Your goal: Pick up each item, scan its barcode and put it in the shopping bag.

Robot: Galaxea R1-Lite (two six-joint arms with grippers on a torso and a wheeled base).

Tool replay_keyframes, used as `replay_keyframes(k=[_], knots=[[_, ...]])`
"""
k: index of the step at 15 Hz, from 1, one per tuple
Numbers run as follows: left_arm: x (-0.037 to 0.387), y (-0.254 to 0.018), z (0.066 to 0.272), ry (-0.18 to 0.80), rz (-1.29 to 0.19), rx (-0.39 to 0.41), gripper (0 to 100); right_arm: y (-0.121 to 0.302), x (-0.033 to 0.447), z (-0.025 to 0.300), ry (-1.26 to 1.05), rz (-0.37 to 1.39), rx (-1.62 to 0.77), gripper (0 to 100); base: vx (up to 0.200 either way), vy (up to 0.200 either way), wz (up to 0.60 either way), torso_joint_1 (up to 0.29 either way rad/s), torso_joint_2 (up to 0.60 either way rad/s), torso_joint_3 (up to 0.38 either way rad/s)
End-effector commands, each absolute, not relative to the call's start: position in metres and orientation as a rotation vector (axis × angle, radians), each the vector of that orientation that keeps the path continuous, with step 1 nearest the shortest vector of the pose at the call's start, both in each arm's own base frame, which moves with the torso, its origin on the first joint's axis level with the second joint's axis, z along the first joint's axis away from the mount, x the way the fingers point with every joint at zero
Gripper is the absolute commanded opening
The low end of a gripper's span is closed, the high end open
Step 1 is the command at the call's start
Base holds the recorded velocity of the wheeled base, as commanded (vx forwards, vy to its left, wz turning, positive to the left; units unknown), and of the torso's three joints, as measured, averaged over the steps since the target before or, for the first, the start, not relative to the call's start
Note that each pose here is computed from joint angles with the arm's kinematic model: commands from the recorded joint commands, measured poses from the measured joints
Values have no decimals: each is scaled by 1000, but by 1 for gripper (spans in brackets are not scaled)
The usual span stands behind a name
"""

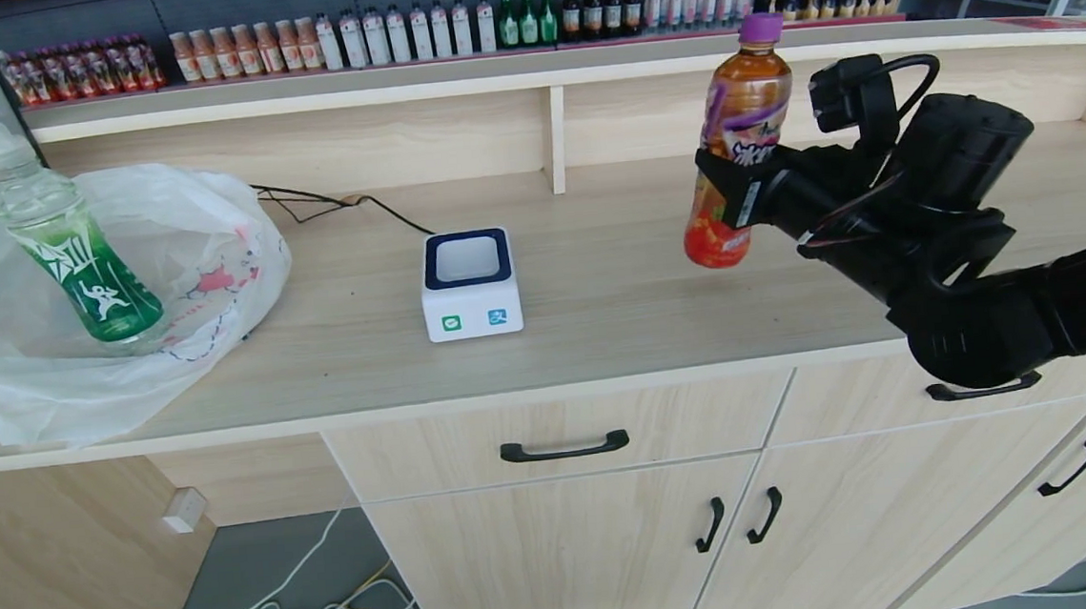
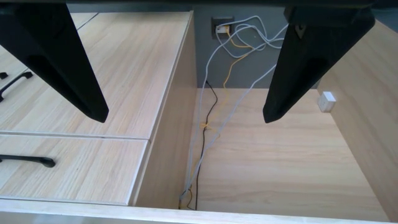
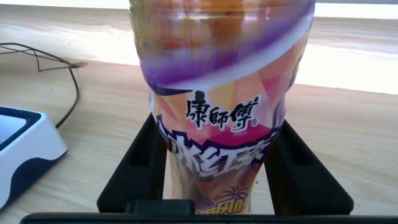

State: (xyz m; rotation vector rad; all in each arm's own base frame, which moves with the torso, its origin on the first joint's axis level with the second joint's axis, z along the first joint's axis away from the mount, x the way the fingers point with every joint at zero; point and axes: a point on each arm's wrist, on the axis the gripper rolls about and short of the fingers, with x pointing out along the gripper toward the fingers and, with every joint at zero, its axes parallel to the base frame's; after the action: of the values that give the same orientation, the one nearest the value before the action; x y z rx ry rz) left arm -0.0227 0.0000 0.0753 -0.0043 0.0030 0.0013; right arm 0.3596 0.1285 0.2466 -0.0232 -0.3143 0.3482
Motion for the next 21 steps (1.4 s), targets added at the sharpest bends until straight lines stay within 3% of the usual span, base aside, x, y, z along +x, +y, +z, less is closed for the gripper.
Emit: replay_keyframes(k=[1, 13, 21], knots=[[-23, 0, 75, 3, 2, -5, 100, 123, 342, 264, -354, 361, -19, 0, 0, 0, 0, 0, 0, 0], [-23, 0, 75, 3, 2, -5, 100, 109, 220, 284, -402, 494, -32, 0, 0, 0, 0, 0, 0, 0], [-23, 0, 75, 3, 2, -5, 100, 92, 170, 252, -330, 536, -62, 0, 0, 0, 0, 0, 0, 0]])
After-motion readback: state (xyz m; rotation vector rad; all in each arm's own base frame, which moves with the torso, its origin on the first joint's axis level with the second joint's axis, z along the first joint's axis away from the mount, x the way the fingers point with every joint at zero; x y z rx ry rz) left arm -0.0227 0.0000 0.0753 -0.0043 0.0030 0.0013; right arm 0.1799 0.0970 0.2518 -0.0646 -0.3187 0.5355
